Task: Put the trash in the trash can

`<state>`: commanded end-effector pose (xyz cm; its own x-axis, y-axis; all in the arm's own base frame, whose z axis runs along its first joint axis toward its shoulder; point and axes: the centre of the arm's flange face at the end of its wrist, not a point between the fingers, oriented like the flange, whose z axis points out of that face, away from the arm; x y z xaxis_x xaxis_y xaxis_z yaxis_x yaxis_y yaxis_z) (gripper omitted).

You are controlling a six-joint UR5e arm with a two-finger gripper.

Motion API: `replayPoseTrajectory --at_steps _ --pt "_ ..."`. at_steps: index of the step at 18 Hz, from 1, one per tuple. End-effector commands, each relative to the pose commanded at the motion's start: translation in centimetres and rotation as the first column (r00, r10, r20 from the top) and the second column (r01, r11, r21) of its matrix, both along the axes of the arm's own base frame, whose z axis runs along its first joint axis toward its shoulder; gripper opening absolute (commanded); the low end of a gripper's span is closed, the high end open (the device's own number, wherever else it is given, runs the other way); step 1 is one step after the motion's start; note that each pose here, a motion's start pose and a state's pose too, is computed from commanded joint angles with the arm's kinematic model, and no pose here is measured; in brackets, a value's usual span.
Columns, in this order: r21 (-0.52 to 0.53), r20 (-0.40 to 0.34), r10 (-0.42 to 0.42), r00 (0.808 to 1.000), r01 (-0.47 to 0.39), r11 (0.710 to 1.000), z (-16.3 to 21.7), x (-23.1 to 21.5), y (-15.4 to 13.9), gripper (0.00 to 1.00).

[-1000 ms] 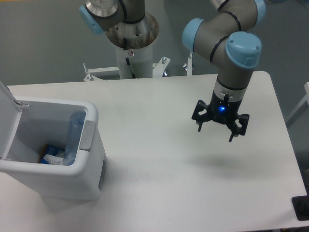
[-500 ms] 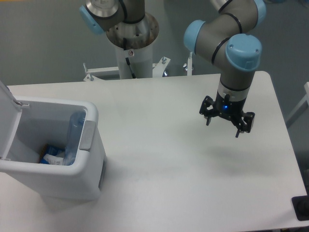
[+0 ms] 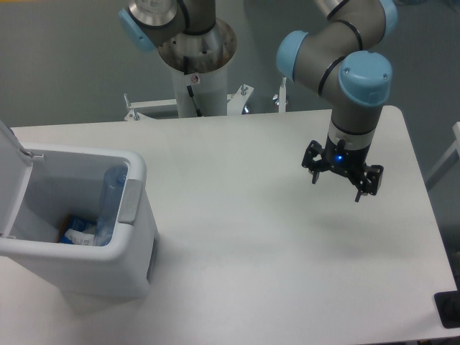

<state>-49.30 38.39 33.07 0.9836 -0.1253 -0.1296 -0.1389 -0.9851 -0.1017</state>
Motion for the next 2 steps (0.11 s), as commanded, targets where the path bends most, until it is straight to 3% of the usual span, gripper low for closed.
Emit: replayPoseTrajectory --at_steps 2 --pt "0.000 0.000 0.000 1.000 0.000 1.000 0.00 0.00 0.00 1.00"
